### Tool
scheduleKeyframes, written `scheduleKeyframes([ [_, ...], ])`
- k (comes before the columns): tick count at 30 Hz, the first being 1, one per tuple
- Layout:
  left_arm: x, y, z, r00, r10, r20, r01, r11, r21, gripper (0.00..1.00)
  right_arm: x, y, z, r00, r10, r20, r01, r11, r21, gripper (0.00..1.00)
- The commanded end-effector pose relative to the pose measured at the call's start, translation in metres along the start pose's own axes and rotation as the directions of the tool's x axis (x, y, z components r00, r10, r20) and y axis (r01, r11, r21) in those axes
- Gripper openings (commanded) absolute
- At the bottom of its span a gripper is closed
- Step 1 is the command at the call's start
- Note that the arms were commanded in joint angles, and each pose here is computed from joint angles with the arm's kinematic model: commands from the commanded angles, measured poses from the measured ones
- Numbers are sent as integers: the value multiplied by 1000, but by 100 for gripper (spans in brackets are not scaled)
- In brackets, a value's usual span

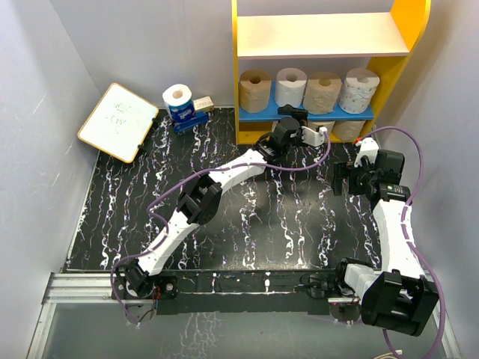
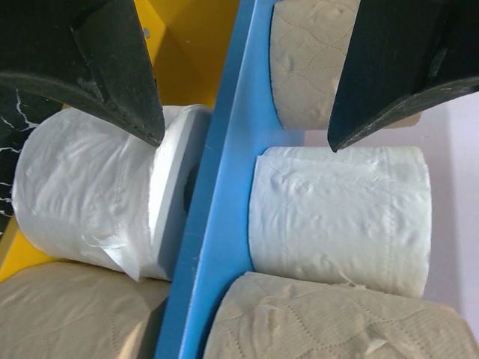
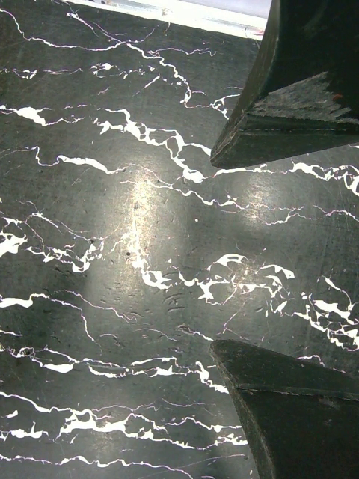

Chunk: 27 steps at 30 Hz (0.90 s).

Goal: Place and organize the paper towels onto the shelf

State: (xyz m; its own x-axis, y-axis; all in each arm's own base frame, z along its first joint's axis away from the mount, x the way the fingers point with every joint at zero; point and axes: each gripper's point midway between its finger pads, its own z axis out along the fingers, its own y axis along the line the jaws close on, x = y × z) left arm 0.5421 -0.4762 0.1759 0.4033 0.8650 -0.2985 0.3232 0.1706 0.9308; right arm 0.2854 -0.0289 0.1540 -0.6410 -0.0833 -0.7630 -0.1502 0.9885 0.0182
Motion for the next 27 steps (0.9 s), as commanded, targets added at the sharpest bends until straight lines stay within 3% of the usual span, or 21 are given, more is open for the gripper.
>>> scheduleKeyframes([
  [1, 1, 26, -1, 1000, -14, -1, 14, 993, -120, 89, -17, -4, -4, 998, -12, 69, 11, 1000, 19, 97],
  [27, 7, 6, 10, 998, 51, 35, -39, 959, -279, 89, -23, -8, -9, 995, -9, 99, 4, 999, 48, 98],
])
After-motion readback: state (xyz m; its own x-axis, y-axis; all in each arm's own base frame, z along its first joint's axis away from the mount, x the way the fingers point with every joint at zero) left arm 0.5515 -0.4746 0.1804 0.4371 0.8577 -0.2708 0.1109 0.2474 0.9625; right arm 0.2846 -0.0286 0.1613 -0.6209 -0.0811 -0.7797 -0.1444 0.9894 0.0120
